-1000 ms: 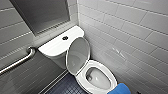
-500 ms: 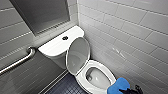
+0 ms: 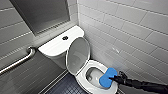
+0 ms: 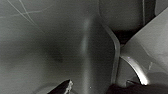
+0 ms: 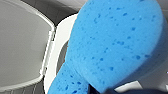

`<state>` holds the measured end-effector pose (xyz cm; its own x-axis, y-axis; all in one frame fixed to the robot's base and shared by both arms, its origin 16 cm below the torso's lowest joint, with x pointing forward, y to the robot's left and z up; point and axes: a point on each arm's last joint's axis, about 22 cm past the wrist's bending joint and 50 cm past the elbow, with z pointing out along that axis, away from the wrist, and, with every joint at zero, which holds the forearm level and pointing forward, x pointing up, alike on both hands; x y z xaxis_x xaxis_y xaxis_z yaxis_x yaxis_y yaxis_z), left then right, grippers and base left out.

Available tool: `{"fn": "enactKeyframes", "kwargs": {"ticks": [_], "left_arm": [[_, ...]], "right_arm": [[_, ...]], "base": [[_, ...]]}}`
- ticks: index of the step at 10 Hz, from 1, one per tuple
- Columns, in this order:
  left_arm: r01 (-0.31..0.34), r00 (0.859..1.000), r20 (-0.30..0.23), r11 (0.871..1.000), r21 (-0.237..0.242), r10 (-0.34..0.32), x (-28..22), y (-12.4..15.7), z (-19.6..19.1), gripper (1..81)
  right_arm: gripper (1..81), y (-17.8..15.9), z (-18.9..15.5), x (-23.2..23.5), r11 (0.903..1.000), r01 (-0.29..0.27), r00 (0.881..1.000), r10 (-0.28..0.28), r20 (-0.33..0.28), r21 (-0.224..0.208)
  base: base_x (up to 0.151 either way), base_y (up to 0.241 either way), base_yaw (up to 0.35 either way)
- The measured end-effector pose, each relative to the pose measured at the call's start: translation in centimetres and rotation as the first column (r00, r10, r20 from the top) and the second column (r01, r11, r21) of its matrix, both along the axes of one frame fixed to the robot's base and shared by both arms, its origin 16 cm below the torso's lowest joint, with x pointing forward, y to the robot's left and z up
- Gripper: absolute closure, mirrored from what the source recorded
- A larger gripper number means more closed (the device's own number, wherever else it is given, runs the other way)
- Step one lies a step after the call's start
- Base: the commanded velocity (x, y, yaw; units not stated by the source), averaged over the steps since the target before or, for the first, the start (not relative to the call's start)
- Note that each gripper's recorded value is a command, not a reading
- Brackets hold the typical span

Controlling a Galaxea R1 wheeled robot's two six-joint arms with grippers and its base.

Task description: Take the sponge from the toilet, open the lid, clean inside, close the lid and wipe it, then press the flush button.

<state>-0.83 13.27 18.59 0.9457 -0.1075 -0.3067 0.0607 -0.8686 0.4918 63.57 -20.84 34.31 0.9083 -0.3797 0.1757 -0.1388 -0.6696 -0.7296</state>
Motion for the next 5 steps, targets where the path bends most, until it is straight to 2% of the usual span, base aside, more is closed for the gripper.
{"fn": "enactKeyframes", "kwargs": {"ticks": [1, 3, 5], "left_arm": [[-0.001, 1.000, 0.000, 1.000, 0.001, 0.001, 0.0, 0.0, 0.0, 1.0], [-0.001, 1.000, -0.001, 1.000, 0.001, 0.001, 0.0, 0.1, 0.0, 1.0], [0.000, 1.000, -0.001, 1.000, 0.005, 0.000, 0.0, 0.3, -0.1, 1.0]], "right_arm": [[81.1, 1.7, 0.4, 1.9, 0.9994, -0.035, 0.999, 0.035, 0.007, 0.003], [81.1, 3.7, 1.0, 5.3, 0.9973, -0.072, 0.997, 0.072, 0.039, -0.011], [81.1, 6.5, 0.0, 6.0, 0.9922, -0.122, 0.992, 0.123, 0.031, -0.028]], "base": [[0.000, 0.000, 0.000], [0.000, 0.000, 0.000], [0.000, 0.000, 0.000]]}}
